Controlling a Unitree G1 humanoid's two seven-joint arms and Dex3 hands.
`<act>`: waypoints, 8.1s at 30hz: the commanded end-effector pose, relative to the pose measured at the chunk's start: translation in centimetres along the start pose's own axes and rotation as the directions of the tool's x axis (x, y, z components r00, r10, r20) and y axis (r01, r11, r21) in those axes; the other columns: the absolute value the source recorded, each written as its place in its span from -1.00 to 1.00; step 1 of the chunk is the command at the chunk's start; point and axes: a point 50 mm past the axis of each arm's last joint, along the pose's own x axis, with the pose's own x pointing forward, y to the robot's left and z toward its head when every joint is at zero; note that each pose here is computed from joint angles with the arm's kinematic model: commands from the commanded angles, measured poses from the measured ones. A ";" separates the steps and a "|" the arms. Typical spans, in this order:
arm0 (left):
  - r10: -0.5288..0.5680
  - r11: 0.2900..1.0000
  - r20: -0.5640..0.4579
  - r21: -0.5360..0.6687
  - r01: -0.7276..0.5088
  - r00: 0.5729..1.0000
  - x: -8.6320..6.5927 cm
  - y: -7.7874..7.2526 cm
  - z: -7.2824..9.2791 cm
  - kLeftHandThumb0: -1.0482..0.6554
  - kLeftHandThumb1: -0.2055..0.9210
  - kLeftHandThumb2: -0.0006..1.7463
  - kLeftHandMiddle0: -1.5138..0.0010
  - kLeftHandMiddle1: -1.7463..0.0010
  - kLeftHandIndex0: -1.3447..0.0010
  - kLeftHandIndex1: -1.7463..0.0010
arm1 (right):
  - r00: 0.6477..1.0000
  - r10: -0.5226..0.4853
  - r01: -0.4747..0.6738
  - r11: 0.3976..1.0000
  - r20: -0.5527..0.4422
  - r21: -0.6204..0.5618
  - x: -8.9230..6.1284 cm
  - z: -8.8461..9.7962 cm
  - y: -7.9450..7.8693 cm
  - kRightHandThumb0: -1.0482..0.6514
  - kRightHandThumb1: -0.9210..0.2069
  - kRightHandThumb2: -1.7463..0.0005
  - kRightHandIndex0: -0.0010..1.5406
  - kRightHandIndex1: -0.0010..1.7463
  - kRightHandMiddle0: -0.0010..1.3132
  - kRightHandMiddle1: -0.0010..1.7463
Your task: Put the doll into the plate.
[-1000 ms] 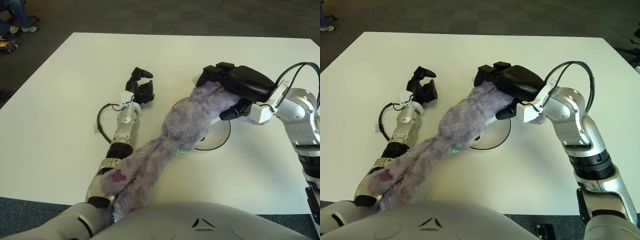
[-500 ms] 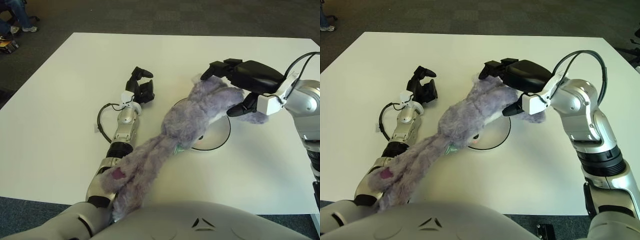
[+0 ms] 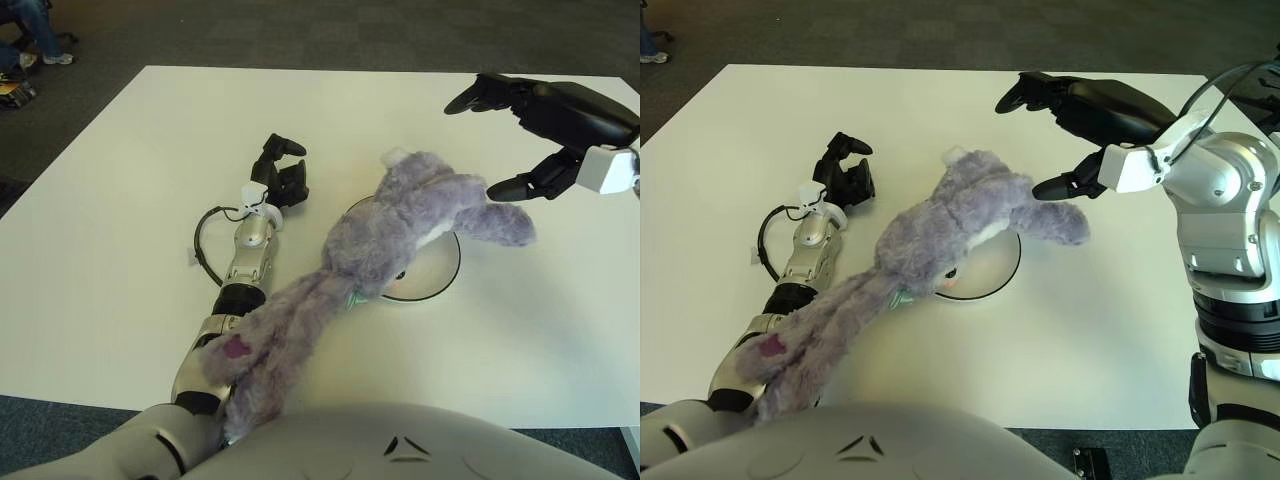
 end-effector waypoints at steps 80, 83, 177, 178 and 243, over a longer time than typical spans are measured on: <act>0.026 1.000 -0.068 0.013 -0.025 0.997 -1.4 1.2 -1.7 -0.25 0.35 0.17 -0.55 -1.00 0.36 -1.00 | 0.782 -0.483 0.606 0.736 -0.394 0.301 4.4 -9.0 7.1 0.23 0.14 -0.46 -0.04 0.71 -0.30 0.97; 0.027 1.000 -0.067 0.012 -0.027 0.997 -1.4 1.2 -1.8 -0.25 0.34 0.17 -0.55 -1.00 0.36 -1.00 | 0.781 -0.491 0.607 0.740 -0.385 0.288 4.4 -9.1 7.3 0.23 0.12 -0.45 -0.06 0.70 -0.30 0.98; 0.034 0.999 -0.078 0.012 -0.033 0.996 -1.1 2.3 -1.7 -0.26 0.31 0.20 -0.52 -1.00 0.34 -1.00 | 0.784 -0.158 0.616 0.066 -0.601 0.785 1.8 -11.4 17.9 0.23 0.57 -0.87 0.08 0.97 -0.11 1.00; 0.034 0.999 -0.078 0.012 -0.033 0.996 -1.0 2.3 -1.7 -0.26 0.31 0.20 -0.52 -1.00 0.34 -1.00 | 0.784 -0.158 0.615 0.066 -0.601 0.786 1.9 -11.3 17.9 0.23 0.57 -0.87 0.08 0.97 -0.11 1.00; 0.036 0.999 -0.099 0.007 -0.036 0.994 -1.1 2.6 -1.5 -0.26 0.26 0.24 -0.51 -1.00 0.31 -1.00 | 0.808 -0.071 0.589 0.071 -0.585 0.805 2.0 -10.6 20.7 0.22 0.78 -1.00 0.18 1.00 0.11 0.91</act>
